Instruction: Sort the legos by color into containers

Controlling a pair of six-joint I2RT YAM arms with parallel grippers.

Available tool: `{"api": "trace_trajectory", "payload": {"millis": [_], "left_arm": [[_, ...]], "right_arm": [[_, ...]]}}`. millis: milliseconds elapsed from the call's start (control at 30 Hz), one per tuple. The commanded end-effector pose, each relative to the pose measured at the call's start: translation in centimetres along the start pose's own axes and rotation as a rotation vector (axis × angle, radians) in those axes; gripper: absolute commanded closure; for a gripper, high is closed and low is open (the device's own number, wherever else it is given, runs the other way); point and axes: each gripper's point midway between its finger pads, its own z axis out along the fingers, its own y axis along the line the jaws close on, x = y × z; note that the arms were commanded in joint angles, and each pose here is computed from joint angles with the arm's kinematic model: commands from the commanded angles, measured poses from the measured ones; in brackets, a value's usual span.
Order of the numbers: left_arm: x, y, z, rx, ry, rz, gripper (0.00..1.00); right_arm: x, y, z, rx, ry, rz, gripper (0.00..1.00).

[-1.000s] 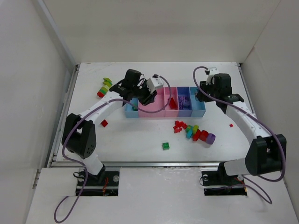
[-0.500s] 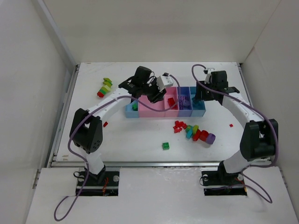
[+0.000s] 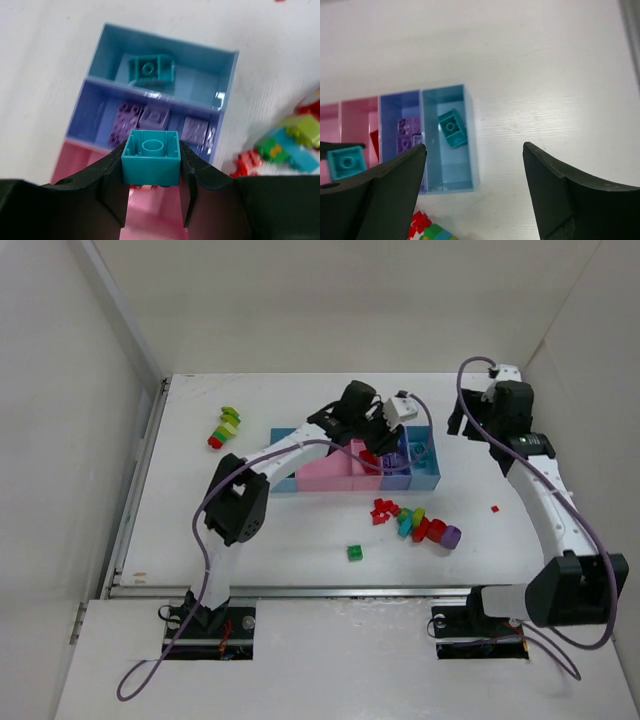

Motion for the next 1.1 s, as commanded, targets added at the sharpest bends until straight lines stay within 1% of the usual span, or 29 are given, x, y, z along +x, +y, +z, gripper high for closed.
{"api": "trace_trajectory", "payload": {"millis": [0,33,67,100,133,233,267,333,367,467,500,533,567,600,633,667,733,800,867,900,933,1033,1067], "left_arm": [[-4.6,-0.7,2.6,0.001,-0.140,-0.061,1.00],[-5.4,-1.3,3.2,0.010,-0.166,-0.061,1.00],[-5.6,-1.4,3.8,-0.003,-0.180,-0.092,0.96],[-6.1,-1.4,4.3,-0.014,-0.199,-0.096,0.96],[-6.4,-1.3,5.3,-0.038,-0.218,-0.099,0.93],[-5.5,-0.7,7.0,-0.089,-0.222,-0.131,0.88],[-5.6,-1.0,7.2,-0.108,-0.218,-0.130,0.84],[-5.6,-0.8,7.7,-0.135,-0.229,-0.114,0.83],[-5.9,-1.0,8.2,-0.140,-0.244,-0.083,0.82],[-5.9,-1.6,8.9,-0.152,-0.259,-0.051,0.75],[-5.2,-1.7,9.1,-0.152,-0.249,-0.034,0.71],[-5.3,-2.2,9.3,-0.145,-0.248,-0.018,0.59],[-5.1,-2.2,9.4,-0.147,-0.249,-0.009,0.54],[-5.1,-2.0,9.3,-0.157,-0.247,-0.001,0.41],[-5.1,-2.0,9.3,-0.157,-0.247,-0.001,0.41],[-5.2,-2.5,9.5,-0.149,-0.248,0.003,0.29],[-4.9,-2.4,9.5,-0.156,-0.237,-0.001,0.18],[-4.0,-2.6,9.6,-0.150,-0.201,0.009,0.08],[-3.9,-2.5,9.3,-0.157,-0.184,0.014,0.05],[-4.4,-2.3,8.8,-0.170,-0.185,0.014,0.02],[-4.3,-2.2,8.4,-0.175,-0.161,0.019,0.00],[-5.4,-1.0,6.8,-0.251,-0.142,0.036,0.00],[-6.0,0.1,5.2,-0.319,-0.124,0.060,0.00]], "right_arm": [[-2.0,-2.4,-2.5,0.114,-0.129,0.095,0.17],[-2.2,-3.0,-2.9,0.133,-0.146,0.101,0.17],[-1.7,-3.2,-3.1,0.143,-0.144,0.101,0.17],[-1.9,-3.2,-3.7,0.140,-0.160,0.102,0.17],[-2.1,-3.2,-4.0,0.138,-0.173,0.103,0.17],[-1.6,-3.2,-4.6,0.135,-0.186,0.104,0.17],[-1.8,-3.2,-4.9,0.134,-0.195,0.105,0.17],[-1.4,-3.1,-5.2,0.123,-0.202,0.104,0.17],[-1.0,-3.0,-4.9,0.115,-0.194,0.103,0.15],[-0.7,-3.1,-5.0,0.116,-0.192,0.094,0.15],[-0.3,-3.1,-4.9,0.118,-0.183,0.094,0.15],[-0.3,-3.1,-4.9,0.119,-0.183,0.085,0.15],[-0.3,-3.0,-4.9,0.110,-0.181,0.084,0.15],[-0.3,-3.0,-4.9,0.110,-0.181,0.084,0.15],[-0.3,-3.0,-4.9,0.110,-0.181,0.073,0.15],[-0.5,-2.8,-5.1,0.100,-0.188,0.073,0.15],[-0.9,-2.8,-5.3,0.099,-0.198,0.061,0.15],[-0.9,-2.9,-5.3,0.100,-0.197,0.049,0.15],[-0.9,-2.9,-5.3,0.101,-0.197,0.040,0.15],[-1.4,-2.8,-5.5,0.100,-0.207,0.040,0.15],[-1.8,-2.8,-5.7,0.099,-0.216,0.031,0.15],[-2.5,-2.7,-6.2,0.096,-0.239,0.032,0.14],[-2.7,-2.7,-6.6,0.095,-0.249,0.024,0.14]]}}
